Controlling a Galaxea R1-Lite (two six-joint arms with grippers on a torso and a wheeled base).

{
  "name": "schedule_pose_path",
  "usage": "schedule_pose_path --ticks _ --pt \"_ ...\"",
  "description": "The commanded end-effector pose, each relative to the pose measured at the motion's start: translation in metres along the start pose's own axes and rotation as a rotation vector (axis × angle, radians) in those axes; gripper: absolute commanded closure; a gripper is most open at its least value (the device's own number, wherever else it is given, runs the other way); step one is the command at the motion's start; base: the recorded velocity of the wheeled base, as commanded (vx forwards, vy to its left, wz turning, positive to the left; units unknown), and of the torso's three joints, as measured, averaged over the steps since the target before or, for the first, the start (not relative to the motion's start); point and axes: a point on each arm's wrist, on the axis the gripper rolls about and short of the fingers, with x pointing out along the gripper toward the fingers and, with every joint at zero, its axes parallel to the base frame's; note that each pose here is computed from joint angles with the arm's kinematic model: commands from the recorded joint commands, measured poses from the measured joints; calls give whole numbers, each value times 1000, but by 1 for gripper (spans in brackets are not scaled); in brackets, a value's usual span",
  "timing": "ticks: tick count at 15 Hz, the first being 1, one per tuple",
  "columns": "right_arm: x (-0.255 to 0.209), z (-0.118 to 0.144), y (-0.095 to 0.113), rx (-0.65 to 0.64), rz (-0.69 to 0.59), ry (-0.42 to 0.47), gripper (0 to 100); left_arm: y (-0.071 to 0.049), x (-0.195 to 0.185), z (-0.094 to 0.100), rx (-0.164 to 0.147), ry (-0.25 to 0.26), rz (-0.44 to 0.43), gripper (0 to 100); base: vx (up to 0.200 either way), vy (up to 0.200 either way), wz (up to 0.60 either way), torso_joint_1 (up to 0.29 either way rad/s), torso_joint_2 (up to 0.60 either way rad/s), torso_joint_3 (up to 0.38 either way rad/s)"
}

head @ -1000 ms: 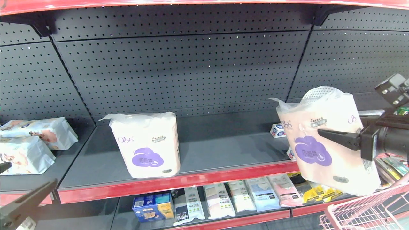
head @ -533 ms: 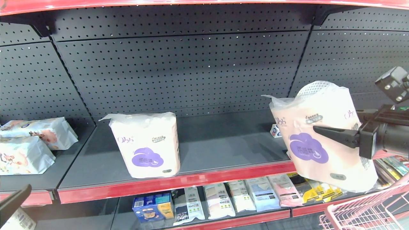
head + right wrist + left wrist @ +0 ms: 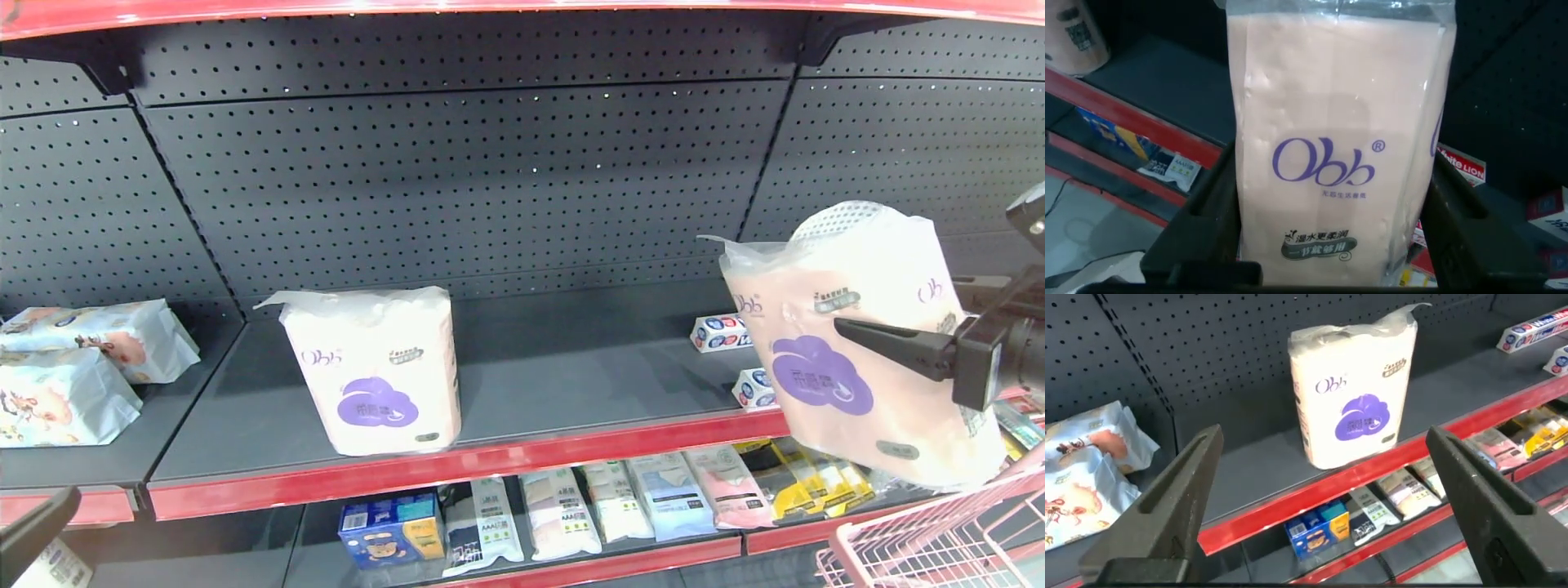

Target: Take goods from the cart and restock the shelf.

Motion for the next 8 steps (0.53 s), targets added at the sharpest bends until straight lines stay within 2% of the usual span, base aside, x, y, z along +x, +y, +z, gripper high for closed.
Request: schedule_pose_path --ticks 1,8 --pt "-2 1 -2 2 -15 -6 100 0 1 0 -2 6 0 0 0 0 0 0 0 0" --pt "1 4 -20 19 -93 8 100 0 1 0 -2 6 0 0 0 0 0 0 0 0"
